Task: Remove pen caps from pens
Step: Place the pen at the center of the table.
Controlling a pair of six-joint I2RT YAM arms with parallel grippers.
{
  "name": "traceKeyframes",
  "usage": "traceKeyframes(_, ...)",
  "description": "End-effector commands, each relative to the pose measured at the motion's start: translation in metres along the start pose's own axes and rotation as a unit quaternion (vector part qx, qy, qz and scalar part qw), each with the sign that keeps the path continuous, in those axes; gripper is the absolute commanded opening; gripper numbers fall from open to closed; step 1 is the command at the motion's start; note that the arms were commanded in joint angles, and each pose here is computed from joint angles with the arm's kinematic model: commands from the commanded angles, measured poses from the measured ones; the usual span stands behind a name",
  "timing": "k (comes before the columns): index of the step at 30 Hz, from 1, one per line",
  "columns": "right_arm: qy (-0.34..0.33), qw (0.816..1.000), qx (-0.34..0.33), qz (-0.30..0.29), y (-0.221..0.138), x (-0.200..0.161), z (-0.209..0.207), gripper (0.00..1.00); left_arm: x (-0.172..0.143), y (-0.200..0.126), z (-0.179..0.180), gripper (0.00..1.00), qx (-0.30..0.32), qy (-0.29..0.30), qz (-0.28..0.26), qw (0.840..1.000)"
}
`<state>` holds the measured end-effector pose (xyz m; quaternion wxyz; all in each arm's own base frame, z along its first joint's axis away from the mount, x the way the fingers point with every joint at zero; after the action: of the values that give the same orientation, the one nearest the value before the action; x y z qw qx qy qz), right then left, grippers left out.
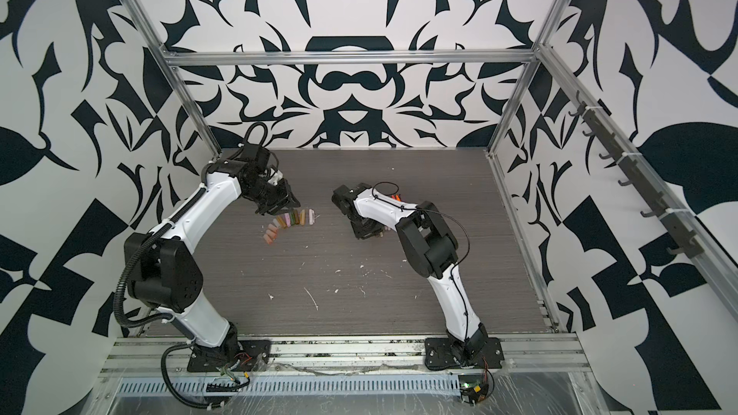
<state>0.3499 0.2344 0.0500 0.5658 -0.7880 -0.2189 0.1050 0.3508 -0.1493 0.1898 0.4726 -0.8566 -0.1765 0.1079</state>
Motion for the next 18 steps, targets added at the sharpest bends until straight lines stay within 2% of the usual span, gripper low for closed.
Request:
traceKeyframes(1,0.007,1.000,0.003,-0.012,-0.017,-0.001,-0.005,0.33,-0.005,-0.002,0.002,0.29,-0.001,-0.004,0.012,1.000)
traceKeyframes(5,0.008,1.000,0.007,-0.020,-0.022,0.003,-0.006,0.34,-0.007,-0.003,0.004,0.29,0.000,-0.004,0.012,1.000)
traceKeyframes(12,0.018,0.999,0.036,-0.037,-0.039,0.011,-0.003,0.28,-0.010,-0.006,0.004,0.29,-0.001,-0.003,0.011,1.000)
traceKeyframes(15,0.021,0.993,0.103,-0.062,-0.058,0.020,0.013,0.27,-0.011,-0.007,0.005,0.29,-0.002,-0.003,0.009,1.000)
traceKeyframes(18,0.024,0.976,0.199,-0.087,-0.079,0.030,0.038,0.27,-0.012,-0.005,0.007,0.29,-0.010,-0.009,0.015,1.000)
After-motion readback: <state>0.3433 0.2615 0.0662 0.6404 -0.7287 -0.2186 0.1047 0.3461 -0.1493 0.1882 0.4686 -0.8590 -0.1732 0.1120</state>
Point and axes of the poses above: each gripper's point midway between its finger pads, its own y axis out along the fingers, its own z axis along the line the jaws close on, x = y × z, the point moved 2 cm from there along -y, back along the fingers, and after that the axes turned 9 degrees about -y, right-handed, at the moved point
